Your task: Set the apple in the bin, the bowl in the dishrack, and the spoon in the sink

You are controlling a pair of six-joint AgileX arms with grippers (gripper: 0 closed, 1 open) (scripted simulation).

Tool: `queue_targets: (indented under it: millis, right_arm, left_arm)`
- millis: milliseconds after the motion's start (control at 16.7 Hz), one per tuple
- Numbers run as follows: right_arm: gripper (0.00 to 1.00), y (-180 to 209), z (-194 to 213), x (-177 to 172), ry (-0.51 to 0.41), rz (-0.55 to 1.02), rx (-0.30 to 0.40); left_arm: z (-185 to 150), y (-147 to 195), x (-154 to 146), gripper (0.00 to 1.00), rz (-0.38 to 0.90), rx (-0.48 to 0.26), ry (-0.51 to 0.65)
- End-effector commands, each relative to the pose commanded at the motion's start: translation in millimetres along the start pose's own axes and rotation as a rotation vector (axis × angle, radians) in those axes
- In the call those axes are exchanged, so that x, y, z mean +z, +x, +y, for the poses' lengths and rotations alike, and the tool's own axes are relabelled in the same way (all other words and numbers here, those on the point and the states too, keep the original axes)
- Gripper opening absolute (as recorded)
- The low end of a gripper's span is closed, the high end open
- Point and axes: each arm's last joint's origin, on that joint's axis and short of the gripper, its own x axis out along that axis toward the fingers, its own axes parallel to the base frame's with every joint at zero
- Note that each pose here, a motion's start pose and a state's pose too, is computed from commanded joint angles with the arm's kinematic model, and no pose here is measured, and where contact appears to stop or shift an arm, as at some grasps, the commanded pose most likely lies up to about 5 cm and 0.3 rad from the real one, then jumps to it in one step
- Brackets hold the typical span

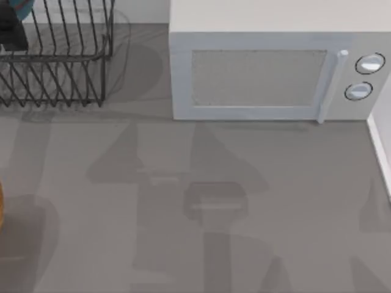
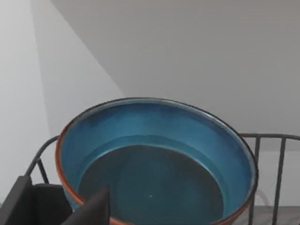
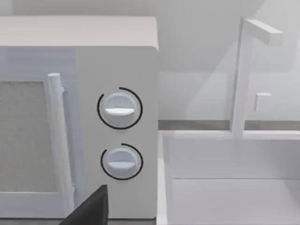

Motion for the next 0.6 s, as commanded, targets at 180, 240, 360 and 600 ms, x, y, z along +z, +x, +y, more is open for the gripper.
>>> queue_targets:
  millis: [180, 240, 360, 600]
  right_arm:
    - [1.00, 0.0, 0.0, 0.0, 0.000, 0.000, 0.000]
    - [1.00, 0.0, 0.0, 0.0, 0.000, 0.000, 0.000]
    - [1.00, 0.0, 0.0, 0.0, 0.000, 0.000, 0.000]
    - [1.00, 0.0, 0.0, 0.0, 0.000, 0.000, 0.000]
  left_arm:
    - [-6.6, -57.6, 19.9, 1.00, -0.060, 0.001, 0.004]
    - [-8.8, -79.7, 23.3, 1.00, -0.087, 0.002, 0.005]
    - [-12.5, -122.9, 21.8, 1.00, -0.140, 0.004, 0.008]
    - [-17.1, -182.6, -9.6, 1.00, -0.203, 0.009, 0.011]
